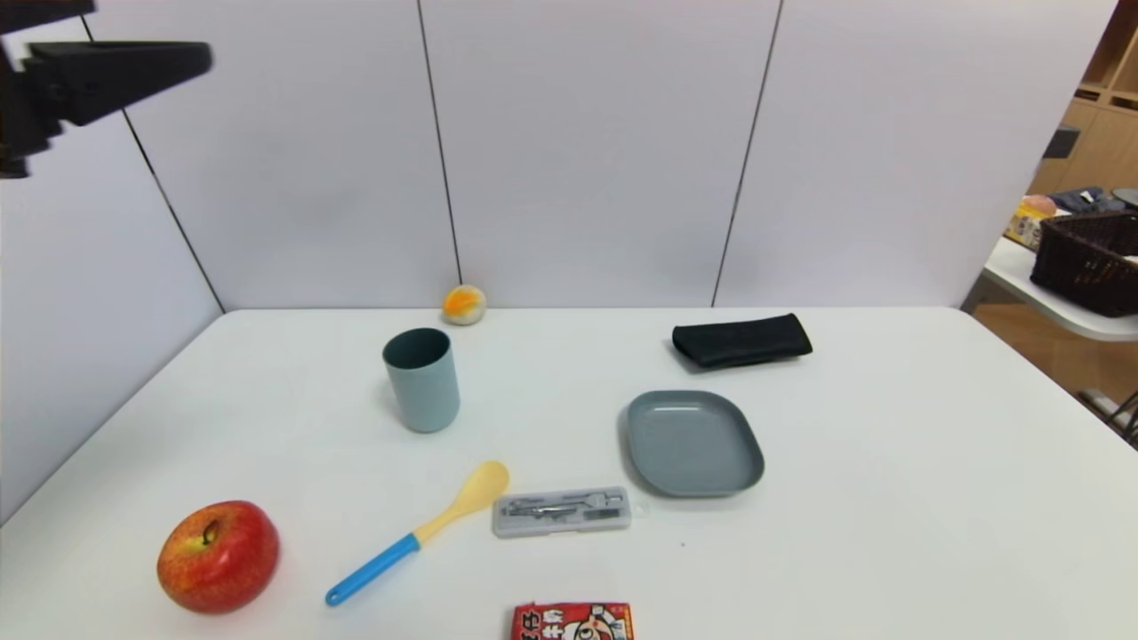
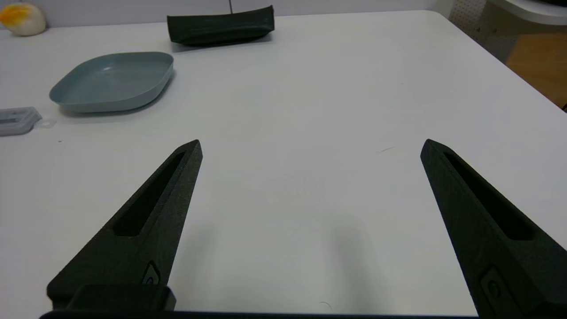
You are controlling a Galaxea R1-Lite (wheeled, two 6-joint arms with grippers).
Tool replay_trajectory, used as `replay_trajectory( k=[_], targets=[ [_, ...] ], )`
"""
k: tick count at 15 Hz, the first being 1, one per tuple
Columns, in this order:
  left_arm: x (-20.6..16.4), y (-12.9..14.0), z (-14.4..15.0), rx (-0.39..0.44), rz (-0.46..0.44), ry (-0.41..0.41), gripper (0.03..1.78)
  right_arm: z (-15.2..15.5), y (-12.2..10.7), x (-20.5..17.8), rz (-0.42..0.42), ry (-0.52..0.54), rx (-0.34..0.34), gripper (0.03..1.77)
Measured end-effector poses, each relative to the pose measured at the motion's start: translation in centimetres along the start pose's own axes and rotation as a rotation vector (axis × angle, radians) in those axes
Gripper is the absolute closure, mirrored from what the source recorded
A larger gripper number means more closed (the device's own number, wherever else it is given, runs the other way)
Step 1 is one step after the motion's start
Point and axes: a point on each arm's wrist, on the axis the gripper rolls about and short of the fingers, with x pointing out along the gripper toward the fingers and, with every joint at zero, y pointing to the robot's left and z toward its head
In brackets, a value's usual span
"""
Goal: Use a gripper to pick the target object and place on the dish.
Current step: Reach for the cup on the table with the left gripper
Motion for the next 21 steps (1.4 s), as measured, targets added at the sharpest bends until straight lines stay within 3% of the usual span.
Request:
replay_trajectory(
  k=[4, 6, 8, 12, 16, 21],
  targets=[
    [7.3, -2.4, -2.8, -0.054, -0.214, 0.129, 0.12, 0.0, 0.0, 0.0, 0.0, 0.0, 0.0, 0.09],
    [8.8, -3.8, -4.4, -0.08, -0.262, 0.233, 0.12, 0.0, 0.0, 0.0, 0.0, 0.0, 0.0, 0.09],
    [9.7, -4.5, -5.7, -0.07, -0.271, 0.314, 0.12, 0.0, 0.0, 0.0, 0.0, 0.0, 0.0, 0.09],
    [10.1, -4.8, -6.7, -0.038, -0.238, 0.4, 0.12, 0.0, 0.0, 0.0, 0.0, 0.0, 0.0, 0.09],
    [9.4, -5.6, -8.3, -0.009, -0.268, 0.591, 0.12, 0.0, 0.0, 0.0, 0.0, 0.0, 0.0, 0.09],
    [9.7, -6.9, -8.4, 0.018, -0.299, 0.728, 0.12, 0.0, 0.0, 0.0, 0.0, 0.0, 0.0, 0.09]
  ],
)
